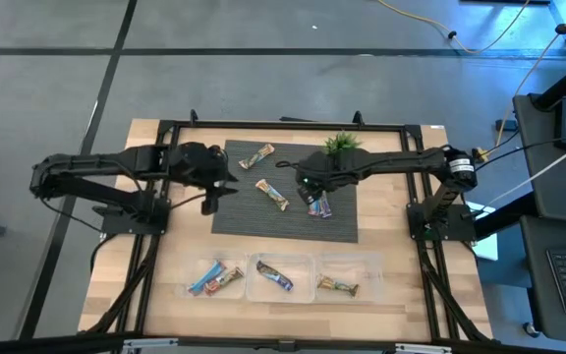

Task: Pick and place Granola Bars by type
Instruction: Put the blue granola bar into the middle transparent bin

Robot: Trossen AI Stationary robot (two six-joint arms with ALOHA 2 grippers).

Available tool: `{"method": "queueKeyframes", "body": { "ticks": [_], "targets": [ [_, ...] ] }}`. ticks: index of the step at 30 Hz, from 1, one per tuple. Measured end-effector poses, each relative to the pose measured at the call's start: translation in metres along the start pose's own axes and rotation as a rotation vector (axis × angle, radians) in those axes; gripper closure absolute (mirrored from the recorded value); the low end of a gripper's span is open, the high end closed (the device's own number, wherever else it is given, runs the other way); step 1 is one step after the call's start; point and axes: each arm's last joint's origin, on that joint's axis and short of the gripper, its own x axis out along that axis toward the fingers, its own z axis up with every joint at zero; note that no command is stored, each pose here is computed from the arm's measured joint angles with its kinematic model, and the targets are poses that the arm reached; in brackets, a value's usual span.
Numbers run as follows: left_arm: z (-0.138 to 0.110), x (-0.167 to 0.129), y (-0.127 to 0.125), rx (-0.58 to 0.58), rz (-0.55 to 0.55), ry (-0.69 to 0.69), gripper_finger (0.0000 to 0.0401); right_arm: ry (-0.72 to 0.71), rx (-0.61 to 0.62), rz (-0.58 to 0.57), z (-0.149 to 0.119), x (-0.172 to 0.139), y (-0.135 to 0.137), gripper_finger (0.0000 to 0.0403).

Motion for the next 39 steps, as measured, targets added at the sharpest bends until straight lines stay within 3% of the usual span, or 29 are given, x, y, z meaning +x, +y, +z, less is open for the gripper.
{"method": "queueKeyframes", "body": {
  "ticks": [6,13,20,39],
  "targets": [
    [-0.024,0.023,0.011,-0.057,-0.019,-0.098,0.0263,0.055,0.093,-0.065,-0.016,0.025,-0.009,0.0146],
    [-0.04,0.039,0.014,-0.103,-0.067,-0.188,0.0265,0.064,0.109,0.029,-0.03,0.055,-0.009,0.0176],
    [-0.046,0.036,0.014,-0.102,-0.058,-0.293,0.0267,0.056,0.111,0.04,-0.042,0.073,-0.013,0.0198],
    [-0.047,0.032,0.013,-0.098,-0.057,-0.303,0.0267,0.062,0.13,0.094,-0.048,0.086,-0.016,0.0282]
  ]
}}
